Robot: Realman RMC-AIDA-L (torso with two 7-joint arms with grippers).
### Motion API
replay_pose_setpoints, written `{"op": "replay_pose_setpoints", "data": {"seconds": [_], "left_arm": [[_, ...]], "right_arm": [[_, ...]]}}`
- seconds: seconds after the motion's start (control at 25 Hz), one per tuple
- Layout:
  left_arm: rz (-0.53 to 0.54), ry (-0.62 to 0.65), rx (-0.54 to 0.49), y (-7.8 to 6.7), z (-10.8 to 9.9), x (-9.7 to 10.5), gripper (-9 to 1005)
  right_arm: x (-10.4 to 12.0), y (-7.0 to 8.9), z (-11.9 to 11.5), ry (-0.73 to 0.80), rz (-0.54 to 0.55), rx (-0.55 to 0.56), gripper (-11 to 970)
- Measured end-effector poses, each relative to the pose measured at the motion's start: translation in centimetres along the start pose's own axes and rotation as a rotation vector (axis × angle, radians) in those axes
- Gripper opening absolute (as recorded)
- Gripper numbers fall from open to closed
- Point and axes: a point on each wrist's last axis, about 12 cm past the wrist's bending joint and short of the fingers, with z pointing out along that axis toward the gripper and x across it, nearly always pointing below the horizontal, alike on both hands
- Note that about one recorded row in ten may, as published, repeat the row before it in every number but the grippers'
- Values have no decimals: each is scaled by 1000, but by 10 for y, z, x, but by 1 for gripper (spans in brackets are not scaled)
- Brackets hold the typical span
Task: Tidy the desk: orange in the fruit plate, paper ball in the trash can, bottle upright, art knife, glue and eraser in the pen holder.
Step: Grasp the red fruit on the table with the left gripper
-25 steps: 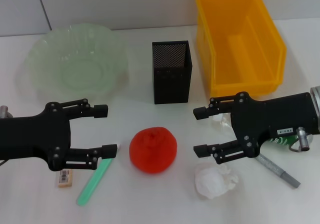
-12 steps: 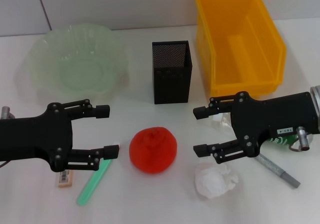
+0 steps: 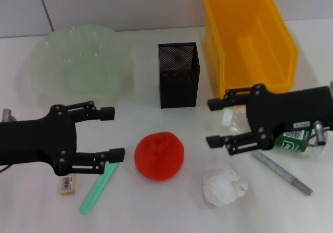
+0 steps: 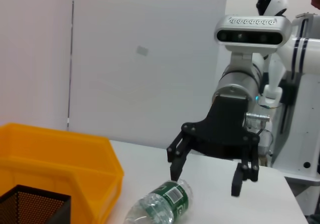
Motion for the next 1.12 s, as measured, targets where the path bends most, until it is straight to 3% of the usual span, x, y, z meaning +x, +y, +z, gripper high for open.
{"op": "replay_pose_setpoints", "data": {"seconds": [0.48,1.12], "left_arm": [[-24,-23,-27,16,25,7,862],[3,31,-28,17,52,29,861]], "right_arm": [[2,-2,-19,-18,22,73,775],[7,5,-28,45,62,44,775]]}}
